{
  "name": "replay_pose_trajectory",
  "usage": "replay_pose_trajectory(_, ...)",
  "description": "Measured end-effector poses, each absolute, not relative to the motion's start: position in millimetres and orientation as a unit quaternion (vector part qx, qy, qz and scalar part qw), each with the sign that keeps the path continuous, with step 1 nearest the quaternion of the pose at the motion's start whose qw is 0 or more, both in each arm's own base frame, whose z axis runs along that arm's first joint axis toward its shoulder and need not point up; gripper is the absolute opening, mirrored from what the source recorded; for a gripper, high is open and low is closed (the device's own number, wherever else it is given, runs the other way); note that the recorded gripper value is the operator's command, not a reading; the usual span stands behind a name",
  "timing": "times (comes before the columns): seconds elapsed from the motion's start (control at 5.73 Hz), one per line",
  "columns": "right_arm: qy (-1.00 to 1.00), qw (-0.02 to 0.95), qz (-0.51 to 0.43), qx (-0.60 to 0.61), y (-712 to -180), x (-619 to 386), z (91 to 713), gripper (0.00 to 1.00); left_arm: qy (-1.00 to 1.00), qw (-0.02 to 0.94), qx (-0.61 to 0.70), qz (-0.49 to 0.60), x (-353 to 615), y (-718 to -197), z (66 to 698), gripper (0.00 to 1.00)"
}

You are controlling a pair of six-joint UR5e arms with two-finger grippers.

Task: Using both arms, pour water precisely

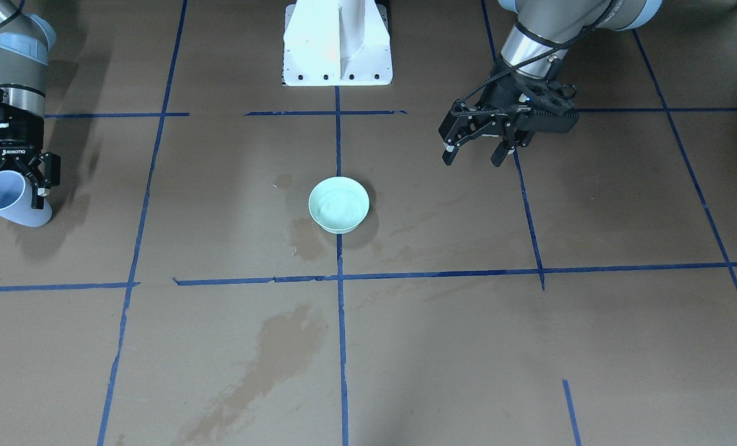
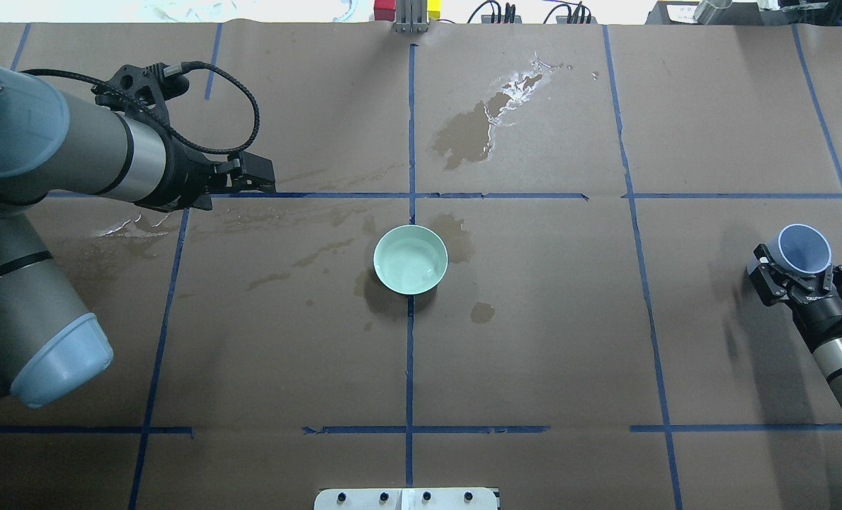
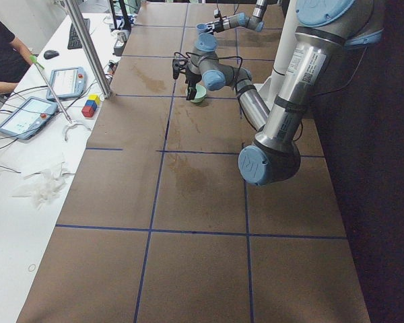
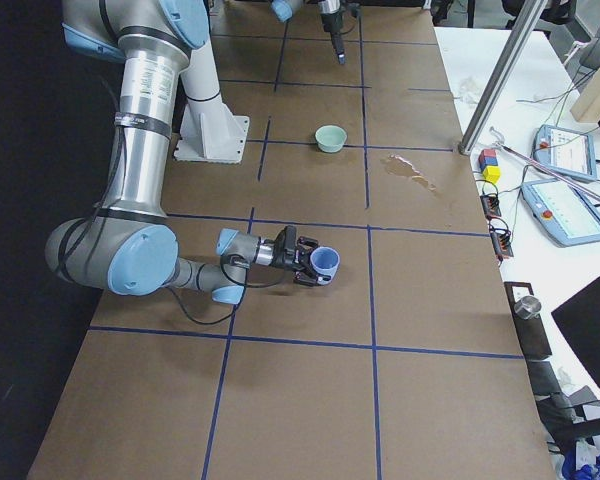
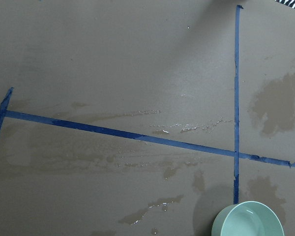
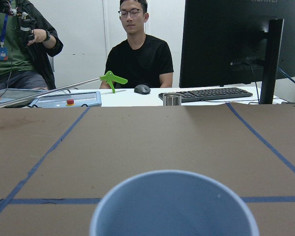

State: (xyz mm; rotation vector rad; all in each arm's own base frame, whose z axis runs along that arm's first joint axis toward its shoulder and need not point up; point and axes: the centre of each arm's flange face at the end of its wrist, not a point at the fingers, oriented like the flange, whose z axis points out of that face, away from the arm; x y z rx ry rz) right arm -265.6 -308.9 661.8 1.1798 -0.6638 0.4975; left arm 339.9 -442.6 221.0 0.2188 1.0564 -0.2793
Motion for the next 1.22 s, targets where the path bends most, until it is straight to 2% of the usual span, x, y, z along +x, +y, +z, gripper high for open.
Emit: replay_pose_trajectory(1.22,-0.331,0.772,0.171,0.516,-297,-256,674,1.00,0.502,0.848,0.104,-0.132,337,-440,216,1.00)
